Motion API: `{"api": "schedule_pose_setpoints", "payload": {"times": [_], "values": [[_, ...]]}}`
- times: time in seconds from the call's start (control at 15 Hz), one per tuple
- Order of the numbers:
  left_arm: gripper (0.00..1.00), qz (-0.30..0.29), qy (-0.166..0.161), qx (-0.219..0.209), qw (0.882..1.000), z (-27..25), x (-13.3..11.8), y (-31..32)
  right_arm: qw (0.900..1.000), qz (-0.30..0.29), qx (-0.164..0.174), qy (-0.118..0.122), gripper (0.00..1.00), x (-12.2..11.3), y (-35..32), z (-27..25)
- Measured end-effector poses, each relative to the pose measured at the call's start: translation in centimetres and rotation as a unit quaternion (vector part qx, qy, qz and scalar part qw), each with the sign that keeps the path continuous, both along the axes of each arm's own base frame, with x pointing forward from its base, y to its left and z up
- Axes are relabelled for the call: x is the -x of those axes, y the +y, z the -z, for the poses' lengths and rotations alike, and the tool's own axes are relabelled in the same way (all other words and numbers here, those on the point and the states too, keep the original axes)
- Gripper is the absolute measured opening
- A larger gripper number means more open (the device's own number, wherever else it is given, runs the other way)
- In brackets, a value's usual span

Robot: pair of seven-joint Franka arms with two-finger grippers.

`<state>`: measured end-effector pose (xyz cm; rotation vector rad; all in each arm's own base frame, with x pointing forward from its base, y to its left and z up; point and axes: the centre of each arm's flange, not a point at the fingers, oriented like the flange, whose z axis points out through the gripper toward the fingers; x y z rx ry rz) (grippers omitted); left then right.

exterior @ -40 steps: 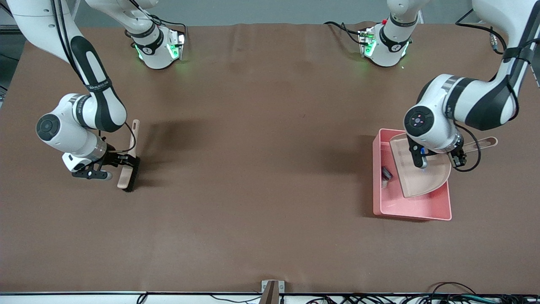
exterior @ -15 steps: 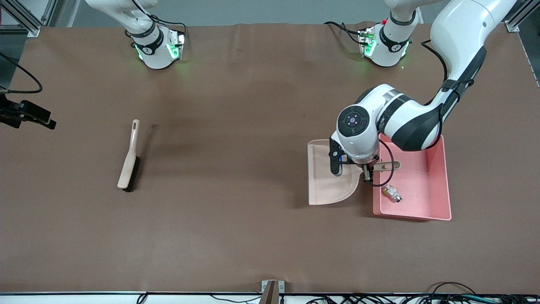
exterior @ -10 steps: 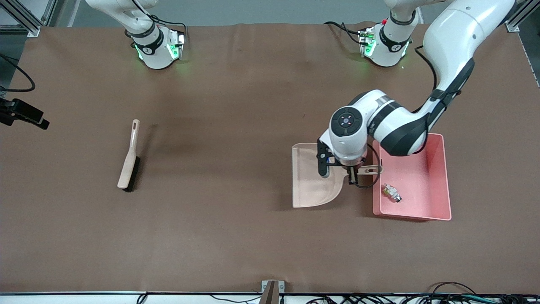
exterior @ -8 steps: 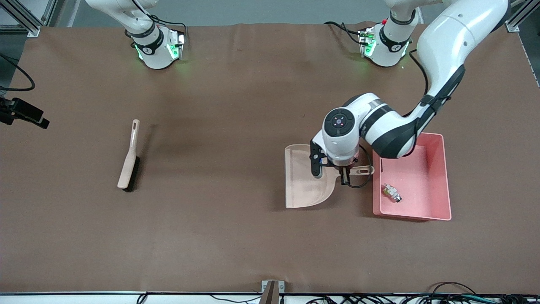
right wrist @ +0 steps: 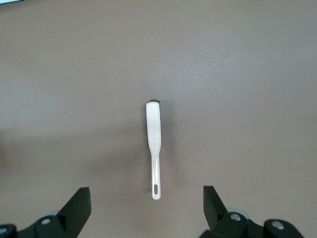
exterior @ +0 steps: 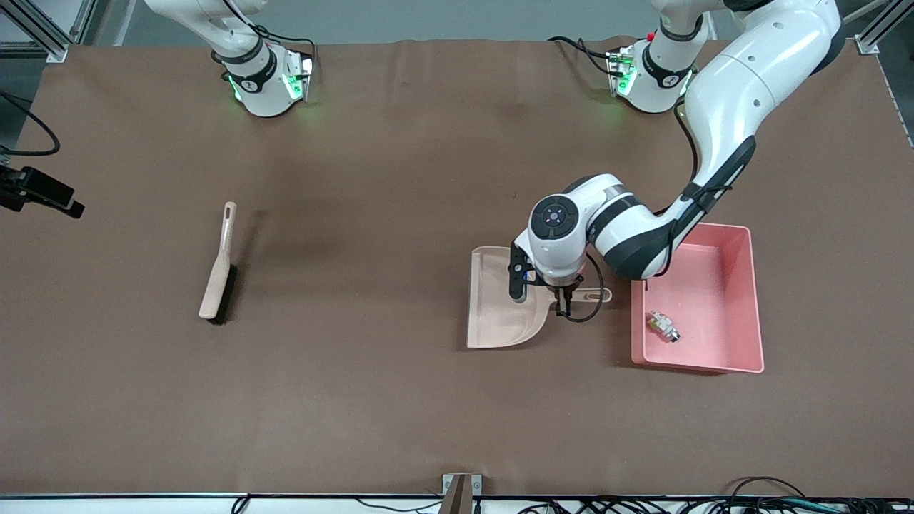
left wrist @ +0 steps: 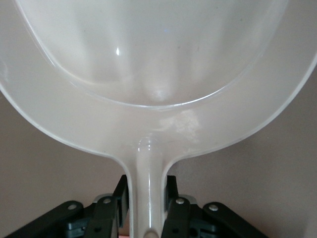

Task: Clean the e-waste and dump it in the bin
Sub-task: 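Lower the empty dustpan back onto the table with the left gripper, then open the left gripper and release the dustpan handle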

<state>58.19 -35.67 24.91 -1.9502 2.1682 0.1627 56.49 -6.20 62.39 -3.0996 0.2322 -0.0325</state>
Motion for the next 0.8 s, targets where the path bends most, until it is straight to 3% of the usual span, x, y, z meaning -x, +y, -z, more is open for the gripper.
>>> {"api": "schedule_pose_setpoints", "payload": {"times": [0.47, 0.6, 0.8], "values": [[0.33, 0.018, -0.003, -0.034, 0.999, 2.5, 0.9, -1.3, 1.0, 0.001, 0.0, 0.0, 1.0, 0.0, -0.1, 0.0], [0.46, 0.014, -0.004, -0.034, 0.999, 2.5, 0.7, -1.2, 1.0, 0.001, 0.0, 0.0, 1.0, 0.0, -0.1, 0.0], [0.75, 0.0, -0.006, -0.022, 1.0, 1.6, 0.0, -1.2, 1.0, 0.001, 0.0, 0.001, 1.0, 0.0, -0.1, 0.1]]}}
